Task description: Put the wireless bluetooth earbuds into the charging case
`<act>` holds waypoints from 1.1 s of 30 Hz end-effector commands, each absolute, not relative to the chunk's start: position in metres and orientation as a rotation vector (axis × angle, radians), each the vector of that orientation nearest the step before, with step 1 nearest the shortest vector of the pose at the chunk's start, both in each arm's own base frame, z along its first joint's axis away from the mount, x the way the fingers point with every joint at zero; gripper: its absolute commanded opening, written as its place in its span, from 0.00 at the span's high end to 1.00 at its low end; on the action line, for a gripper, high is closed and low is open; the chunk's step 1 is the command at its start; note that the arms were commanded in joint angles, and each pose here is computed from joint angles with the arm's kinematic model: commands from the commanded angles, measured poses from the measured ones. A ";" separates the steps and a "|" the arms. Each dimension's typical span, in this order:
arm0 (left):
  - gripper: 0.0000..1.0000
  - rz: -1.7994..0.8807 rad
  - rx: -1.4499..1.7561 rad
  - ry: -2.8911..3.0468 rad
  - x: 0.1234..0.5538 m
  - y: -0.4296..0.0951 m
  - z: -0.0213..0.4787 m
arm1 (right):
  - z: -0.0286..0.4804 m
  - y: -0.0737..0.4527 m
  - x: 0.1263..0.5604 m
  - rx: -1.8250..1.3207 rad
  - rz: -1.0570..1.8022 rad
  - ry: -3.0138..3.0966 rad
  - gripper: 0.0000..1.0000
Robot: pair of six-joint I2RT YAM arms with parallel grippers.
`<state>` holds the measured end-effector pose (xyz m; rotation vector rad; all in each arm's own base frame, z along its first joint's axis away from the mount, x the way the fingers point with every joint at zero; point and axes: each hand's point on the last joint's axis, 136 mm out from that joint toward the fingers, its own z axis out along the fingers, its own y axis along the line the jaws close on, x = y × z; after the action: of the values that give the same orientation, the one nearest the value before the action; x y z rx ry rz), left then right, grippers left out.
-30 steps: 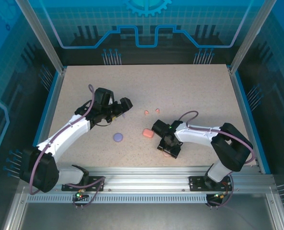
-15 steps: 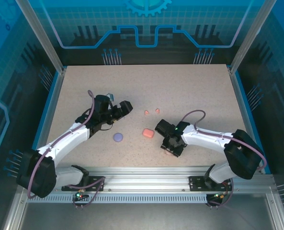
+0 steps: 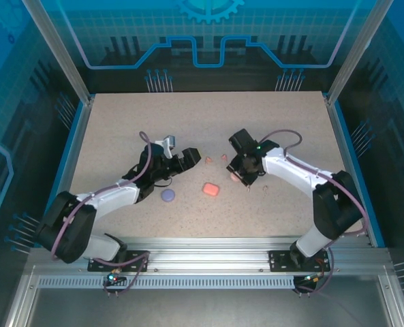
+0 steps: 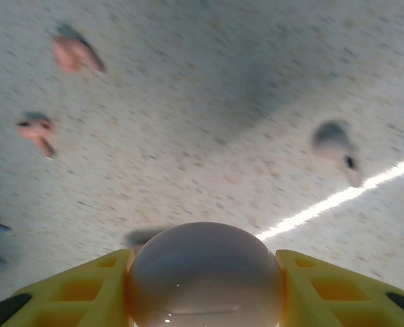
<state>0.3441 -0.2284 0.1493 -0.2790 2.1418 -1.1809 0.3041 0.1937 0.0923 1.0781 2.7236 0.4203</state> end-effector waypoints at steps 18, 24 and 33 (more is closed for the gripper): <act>0.19 -1.353 -0.044 2.016 0.355 -0.294 0.133 | 0.116 0.271 0.383 1.115 0.752 2.720 0.53; 0.28 -1.325 -0.102 1.973 0.365 -0.289 0.135 | 0.121 0.279 0.380 1.101 0.762 2.721 0.53; 0.39 -1.304 -0.182 1.927 0.383 -0.287 0.137 | 0.126 0.279 0.378 1.092 0.765 2.715 0.53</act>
<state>0.3695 -0.2832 0.1221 -0.1612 2.0045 -1.2956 0.3805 0.2742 0.1176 1.0924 2.7115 0.7493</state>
